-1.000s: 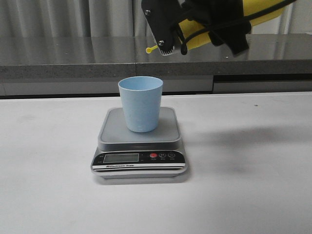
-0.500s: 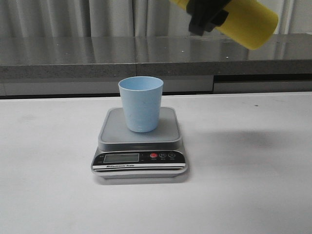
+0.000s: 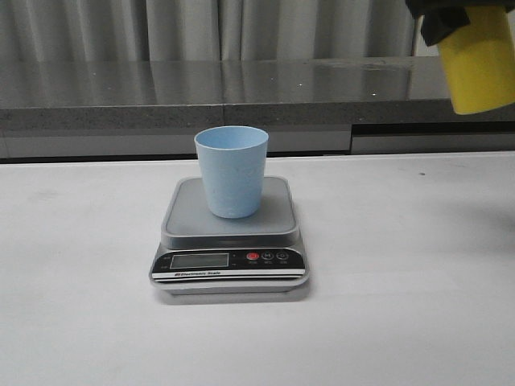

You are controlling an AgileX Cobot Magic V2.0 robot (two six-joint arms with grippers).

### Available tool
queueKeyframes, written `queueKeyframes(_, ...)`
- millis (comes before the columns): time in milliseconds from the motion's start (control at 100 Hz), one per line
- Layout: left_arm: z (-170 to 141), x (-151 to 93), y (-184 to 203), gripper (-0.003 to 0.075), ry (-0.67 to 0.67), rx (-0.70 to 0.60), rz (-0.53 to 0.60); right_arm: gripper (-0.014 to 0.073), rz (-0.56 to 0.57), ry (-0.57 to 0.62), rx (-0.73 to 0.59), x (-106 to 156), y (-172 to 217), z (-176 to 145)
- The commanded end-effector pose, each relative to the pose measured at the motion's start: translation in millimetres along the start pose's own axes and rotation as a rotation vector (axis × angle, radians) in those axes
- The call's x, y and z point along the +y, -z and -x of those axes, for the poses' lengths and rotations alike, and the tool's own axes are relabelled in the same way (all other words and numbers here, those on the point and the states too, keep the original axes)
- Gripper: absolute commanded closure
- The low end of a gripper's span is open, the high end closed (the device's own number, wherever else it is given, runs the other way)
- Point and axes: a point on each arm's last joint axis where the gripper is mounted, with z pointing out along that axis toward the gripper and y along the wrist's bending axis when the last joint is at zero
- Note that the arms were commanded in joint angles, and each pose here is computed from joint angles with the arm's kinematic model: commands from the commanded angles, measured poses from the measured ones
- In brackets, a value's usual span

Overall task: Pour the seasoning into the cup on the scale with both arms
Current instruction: 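Turn the bottle upright and lower it back onto the table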

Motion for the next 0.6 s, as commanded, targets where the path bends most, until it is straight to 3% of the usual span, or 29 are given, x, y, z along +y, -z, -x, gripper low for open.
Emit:
queueKeyframes(0, 15.6, -1.3, 2.5, 0.0741, 0.022, -0.099, -0.006, 0.0431, 0.051, -0.1, -0.159, -17.3, 10.8, 6.2)
queueKeyframes(220, 15.6, -1.3, 2.5, 0.0741, 0.022, -0.099, -0.006, 0.0434, 0.167, -0.212, -0.3, -43.5, 2.2, -36.4)
queueKeyframes(390, 15.6, -1.3, 2.5, 0.0741, 0.022, -0.099, -0.006, 0.0434, 0.149, -0.333, -0.305, -64.3, -16.1, -60.9)
queueKeyframes(590, 15.6, -1.3, 2.5, 0.0741, 0.022, -0.099, -0.006, 0.0434, 0.218, -0.275, -0.343, -58.6, -41.1, -76.3)
